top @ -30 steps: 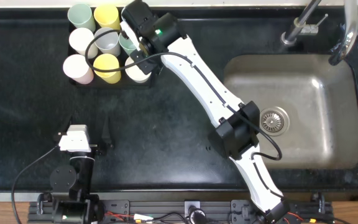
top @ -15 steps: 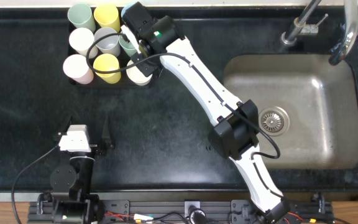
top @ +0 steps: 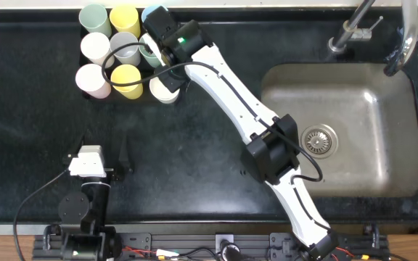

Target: Store Cups

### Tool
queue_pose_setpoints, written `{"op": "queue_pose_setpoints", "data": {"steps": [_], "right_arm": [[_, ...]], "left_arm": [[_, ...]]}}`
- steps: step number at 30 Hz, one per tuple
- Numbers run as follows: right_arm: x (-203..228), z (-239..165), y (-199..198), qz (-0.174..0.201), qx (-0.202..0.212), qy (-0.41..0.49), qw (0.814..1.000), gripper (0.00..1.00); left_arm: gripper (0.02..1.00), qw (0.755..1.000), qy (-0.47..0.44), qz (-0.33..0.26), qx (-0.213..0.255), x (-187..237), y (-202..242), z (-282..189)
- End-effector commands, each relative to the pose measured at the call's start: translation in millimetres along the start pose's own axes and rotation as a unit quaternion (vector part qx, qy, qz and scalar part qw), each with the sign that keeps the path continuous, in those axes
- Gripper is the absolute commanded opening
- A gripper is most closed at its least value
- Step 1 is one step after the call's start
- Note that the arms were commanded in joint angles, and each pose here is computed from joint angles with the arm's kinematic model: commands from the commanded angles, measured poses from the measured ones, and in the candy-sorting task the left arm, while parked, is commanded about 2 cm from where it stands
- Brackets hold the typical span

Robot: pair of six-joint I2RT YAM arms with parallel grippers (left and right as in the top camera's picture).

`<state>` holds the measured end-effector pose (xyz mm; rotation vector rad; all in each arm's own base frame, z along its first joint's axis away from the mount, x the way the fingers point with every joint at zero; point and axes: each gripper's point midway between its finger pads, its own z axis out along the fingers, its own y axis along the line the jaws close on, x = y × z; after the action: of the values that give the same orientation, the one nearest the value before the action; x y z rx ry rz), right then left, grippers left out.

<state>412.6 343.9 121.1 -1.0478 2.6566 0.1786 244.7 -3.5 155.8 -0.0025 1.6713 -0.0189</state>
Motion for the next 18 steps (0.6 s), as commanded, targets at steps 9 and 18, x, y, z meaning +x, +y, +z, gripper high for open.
{"op": "queue_pose_setpoints", "data": {"steps": [9,18], "right_arm": [[-9,7,4,-0.007,0.002,-0.014,1.000,0.047],[-3,16,4,-0.007,0.001,-0.001,1.000,0.045]], "left_arm": [[1.000,1.000,-0.003,0.009,0.002,0,0,0],[1.000,1.000,-0.003,0.009,0.002,0,0,0]]}}
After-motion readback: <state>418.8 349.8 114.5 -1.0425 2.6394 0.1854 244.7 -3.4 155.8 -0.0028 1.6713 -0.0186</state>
